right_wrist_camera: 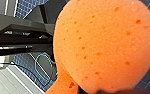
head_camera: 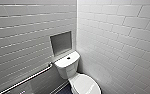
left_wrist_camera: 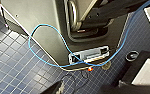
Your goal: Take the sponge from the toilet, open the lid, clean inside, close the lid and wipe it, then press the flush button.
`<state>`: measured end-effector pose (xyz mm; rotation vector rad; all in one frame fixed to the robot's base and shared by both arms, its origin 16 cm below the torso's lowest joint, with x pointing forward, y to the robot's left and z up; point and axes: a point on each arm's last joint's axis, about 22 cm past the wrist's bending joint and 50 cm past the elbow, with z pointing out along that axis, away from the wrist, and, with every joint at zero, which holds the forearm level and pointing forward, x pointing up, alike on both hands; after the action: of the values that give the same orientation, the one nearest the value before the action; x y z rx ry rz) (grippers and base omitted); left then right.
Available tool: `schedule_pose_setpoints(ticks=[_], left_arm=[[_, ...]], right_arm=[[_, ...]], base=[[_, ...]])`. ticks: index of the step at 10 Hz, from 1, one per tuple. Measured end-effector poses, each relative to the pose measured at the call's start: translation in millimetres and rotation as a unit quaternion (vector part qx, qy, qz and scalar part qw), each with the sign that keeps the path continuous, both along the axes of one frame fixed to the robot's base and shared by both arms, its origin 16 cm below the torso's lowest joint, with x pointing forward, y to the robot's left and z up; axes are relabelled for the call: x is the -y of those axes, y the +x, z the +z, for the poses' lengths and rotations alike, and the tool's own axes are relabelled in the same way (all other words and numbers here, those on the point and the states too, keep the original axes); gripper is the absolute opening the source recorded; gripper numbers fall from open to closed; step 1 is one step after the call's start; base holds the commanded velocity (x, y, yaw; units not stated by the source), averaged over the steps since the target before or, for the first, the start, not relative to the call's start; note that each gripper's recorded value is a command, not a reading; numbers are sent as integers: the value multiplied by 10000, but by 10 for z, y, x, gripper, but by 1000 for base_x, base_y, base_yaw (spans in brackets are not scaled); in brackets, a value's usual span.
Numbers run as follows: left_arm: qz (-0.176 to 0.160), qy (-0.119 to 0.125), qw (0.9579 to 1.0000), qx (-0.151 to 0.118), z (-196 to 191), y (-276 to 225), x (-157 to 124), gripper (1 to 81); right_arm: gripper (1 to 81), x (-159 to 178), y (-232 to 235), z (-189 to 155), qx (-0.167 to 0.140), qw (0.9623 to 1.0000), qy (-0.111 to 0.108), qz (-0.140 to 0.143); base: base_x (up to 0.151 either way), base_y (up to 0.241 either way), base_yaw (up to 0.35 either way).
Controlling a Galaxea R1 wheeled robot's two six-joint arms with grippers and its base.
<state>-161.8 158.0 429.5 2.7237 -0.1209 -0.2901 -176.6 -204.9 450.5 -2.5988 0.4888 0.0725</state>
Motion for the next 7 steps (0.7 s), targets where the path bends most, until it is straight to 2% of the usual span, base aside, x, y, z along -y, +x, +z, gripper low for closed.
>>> schedule_pose_setpoints(ticks=[2, 7], left_arm=[[26, 18, 9998, 186, 0, 35, -10, 811], [52, 27, 9995, 316, 24, 316, -16, 811]], right_arm=[[10, 4, 56, -11, 214, 9998, -6, 6], [10, 20, 290, 6, 318, 9995, -34, 63]], base=[[0, 0, 0], [0, 0, 0]])
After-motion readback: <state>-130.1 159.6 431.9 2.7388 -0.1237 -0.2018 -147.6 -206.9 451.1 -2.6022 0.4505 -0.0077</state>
